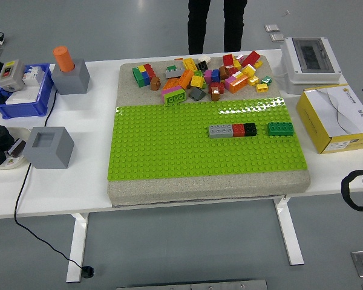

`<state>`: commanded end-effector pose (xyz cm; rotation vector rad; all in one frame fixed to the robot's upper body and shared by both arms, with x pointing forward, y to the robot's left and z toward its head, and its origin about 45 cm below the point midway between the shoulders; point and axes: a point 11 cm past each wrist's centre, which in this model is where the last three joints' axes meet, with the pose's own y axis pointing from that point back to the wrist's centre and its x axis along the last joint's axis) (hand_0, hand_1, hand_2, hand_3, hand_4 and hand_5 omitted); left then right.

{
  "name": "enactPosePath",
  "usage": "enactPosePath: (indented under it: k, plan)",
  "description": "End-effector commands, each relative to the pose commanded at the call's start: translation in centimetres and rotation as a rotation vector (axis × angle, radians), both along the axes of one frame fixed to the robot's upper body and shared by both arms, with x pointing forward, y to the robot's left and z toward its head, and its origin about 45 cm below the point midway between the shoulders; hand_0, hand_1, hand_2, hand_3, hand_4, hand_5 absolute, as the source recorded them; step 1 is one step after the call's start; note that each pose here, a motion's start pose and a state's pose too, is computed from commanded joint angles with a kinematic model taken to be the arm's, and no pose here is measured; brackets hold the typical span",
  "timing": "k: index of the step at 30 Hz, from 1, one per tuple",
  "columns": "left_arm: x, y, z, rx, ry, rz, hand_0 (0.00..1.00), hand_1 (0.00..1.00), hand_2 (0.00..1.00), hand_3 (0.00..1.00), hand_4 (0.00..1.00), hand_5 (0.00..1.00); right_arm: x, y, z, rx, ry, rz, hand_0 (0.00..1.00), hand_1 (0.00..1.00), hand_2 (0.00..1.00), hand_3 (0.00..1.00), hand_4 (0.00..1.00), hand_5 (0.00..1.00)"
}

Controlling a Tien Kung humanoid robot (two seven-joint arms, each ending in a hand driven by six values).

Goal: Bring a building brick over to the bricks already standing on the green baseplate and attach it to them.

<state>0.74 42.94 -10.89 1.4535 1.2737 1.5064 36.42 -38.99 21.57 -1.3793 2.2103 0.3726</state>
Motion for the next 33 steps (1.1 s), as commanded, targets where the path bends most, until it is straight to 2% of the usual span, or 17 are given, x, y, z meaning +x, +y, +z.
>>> enactPosePath:
  k: [2, 3, 8, 9, 14, 15, 21, 22, 27, 28, 33]
  plan:
    - [-0.01, 0.0, 0.0, 0.0, 0.0, 0.0, 0.781, 0.774, 0.722, 0.472, 0.998, 0.87, 0.2, 0.5, -0.1, 0.018, 0.004, 0.046, 0.41, 0.424, 0.389, 0.686, 0.994, 0.63]
    - [-0.01, 0.0, 0.0, 0.0, 0.0, 0.0, 0.781, 0.775, 0.722, 0.469, 0.998, 0.869, 0.3, 0.8, -0.2, 0.028, 0.006, 0.072, 0.616, 0.705, 0.772, 0.824, 0.998, 0.998]
    - [0.04, 0.0, 0.0, -0.001, -0.001, 0.001, 0.781, 0.775, 0.722, 0.469, 0.998, 0.869, 0.7, 2.3, -0.6, 0.045, 0.022, 0.186, 0.616, 0.705, 0.772, 0.824, 0.998, 0.998]
    - [0.05, -0.1, 0.0, -0.001, -0.001, 0.001, 0.781, 0.775, 0.722, 0.467, 0.998, 0.866, 0.8, 2.5, -0.6, 0.045, 0.025, 0.2, 0.81, 0.809, 0.911, 0.985, 0.998, 0.998]
    - [0.08, -0.1, 0.0, -0.001, -0.004, 0.001, 0.781, 0.775, 0.722, 0.467, 0.998, 0.866, 0.9, 3.2, -0.5, 0.034, 0.032, 0.254, 0.81, 0.809, 0.911, 0.985, 0.998, 0.998]
    - [0.09, -0.1, 0.0, -0.001, -0.004, 0.002, 0.781, 0.775, 0.722, 0.467, 0.998, 0.866, 0.9, 3.4, -0.5, 0.03, 0.033, 0.265, 0.724, 0.837, 0.974, 0.998, 0.998, 0.998]
    - [0.11, -0.1, 0.0, -0.002, -0.007, 0.003, 0.782, 0.775, 0.722, 0.466, 0.998, 0.865, 0.9, 3.8, -0.3, 0.012, 0.033, 0.288, 0.724, 0.837, 0.974, 0.998, 0.998, 0.998]
    - [0.12, -0.1, -0.1, -0.002, -0.007, 0.003, 0.781, 0.775, 0.722, 0.464, 0.998, 0.864, 0.9, 3.9, -0.2, 0.011, 0.031, 0.287, 0.641, 0.779, 0.965, 0.998, 0.998, 0.998]
    - [0.16, -0.1, -0.1, -0.002, -0.01, 0.004, 0.781, 0.775, 0.722, 0.464, 0.998, 0.864, 0.8, 3.6, 0.1, 0.001, 0.018, 0.252, 0.641, 0.779, 0.965, 0.998, 0.998, 0.998]
    - [0.16, -0.1, -0.1, -0.002, -0.011, 0.005, 0.781, 0.774, 0.722, 0.461, 0.998, 0.864, 0.8, 3.4, 0.2, -0.011, 0.015, 0.236, 0.509, 0.636, 0.902, 0.998, 0.998, 0.953]
    - [0.17, -0.2, -0.1, -0.003, -0.011, 0.005, 0.781, 0.774, 0.722, 0.461, 0.998, 0.864, 0.7, 2.2, 1.8, -0.171, 0.011, 0.145, 0.509, 0.636, 0.902, 0.998, 0.998, 0.953]
